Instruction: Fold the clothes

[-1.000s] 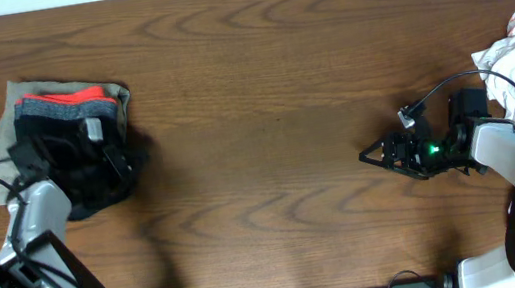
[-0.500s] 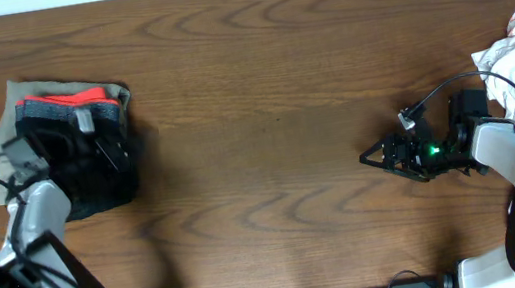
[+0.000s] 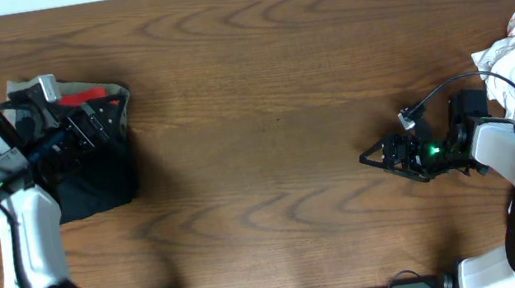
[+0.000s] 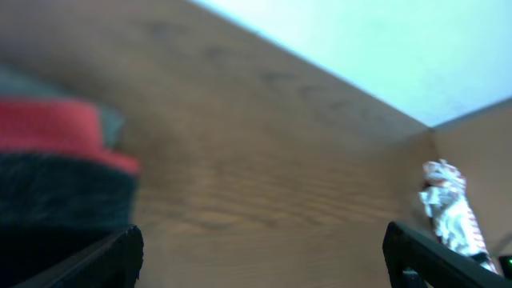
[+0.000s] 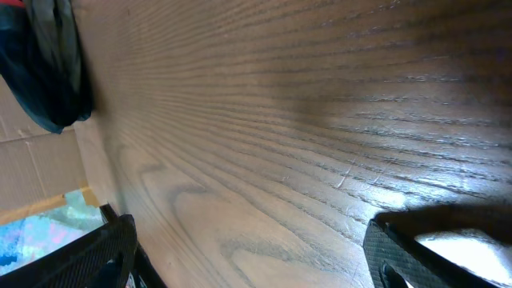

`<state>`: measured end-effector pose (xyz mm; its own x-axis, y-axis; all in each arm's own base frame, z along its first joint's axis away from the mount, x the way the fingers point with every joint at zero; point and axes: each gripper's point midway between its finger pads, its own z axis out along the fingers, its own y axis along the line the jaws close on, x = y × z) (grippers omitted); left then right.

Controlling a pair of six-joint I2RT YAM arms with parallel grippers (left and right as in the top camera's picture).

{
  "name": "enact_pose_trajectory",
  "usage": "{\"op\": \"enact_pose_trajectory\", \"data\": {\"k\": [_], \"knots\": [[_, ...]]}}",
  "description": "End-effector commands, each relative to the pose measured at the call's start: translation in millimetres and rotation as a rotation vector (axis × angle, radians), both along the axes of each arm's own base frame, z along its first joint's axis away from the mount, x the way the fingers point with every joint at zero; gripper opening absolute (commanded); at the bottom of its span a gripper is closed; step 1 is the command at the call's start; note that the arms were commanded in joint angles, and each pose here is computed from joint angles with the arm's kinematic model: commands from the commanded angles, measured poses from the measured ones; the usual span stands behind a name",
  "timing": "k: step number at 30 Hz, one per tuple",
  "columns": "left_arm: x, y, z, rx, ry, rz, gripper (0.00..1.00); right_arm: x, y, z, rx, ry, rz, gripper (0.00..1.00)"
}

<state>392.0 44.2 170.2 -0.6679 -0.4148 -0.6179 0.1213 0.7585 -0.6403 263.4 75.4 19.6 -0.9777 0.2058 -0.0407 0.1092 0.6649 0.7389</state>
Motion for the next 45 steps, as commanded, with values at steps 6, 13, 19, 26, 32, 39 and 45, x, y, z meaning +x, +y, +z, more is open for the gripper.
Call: {"op": "enact_pose_trajectory", "data": {"k": [6, 13, 19, 26, 32, 39, 45], "knots": [[12.4, 37.1, -74.7, -0.004, 0.153, 0.110, 0.96, -24.8, -21.8, -36.7, -0.175, 0.117, 0.004, 0.91], [19.4, 26.0, -38.3, -0.075, 0.044, 0.043, 0.98, -19.7, -22.5, -35.3, -0.176, 0.099, 0.002, 0.90], [9.9, 2.4, 39.4, 0.024, -0.106, 0.032, 0.98, 24.5, -31.4, -0.7, -0.206, -0.041, -0.012, 0.99], [-12.1, -24.4, 60.6, 0.354, -0.055, 0.194, 0.98, 91.8, -62.5, 82.3, -0.471, -0.217, -0.026, 0.99], [-35.0, -50.0, 37.9, 0.435, 0.069, 0.156, 0.98, 134.5, -94.2, 133.6, -0.717, -0.355, -0.098, 0.99], [-58.2, -45.2, 37.3, 0.439, 0.122, 0.167, 0.98, 123.4, -77.7, 175.0, -0.667, -0.469, 0.013, 0.99], [-103.6, -49.9, 63.8, 0.453, 0.046, 0.169, 0.98, 74.3, -75.7, 220.0, -0.682, -0.512, -0.111, 0.99]]}}
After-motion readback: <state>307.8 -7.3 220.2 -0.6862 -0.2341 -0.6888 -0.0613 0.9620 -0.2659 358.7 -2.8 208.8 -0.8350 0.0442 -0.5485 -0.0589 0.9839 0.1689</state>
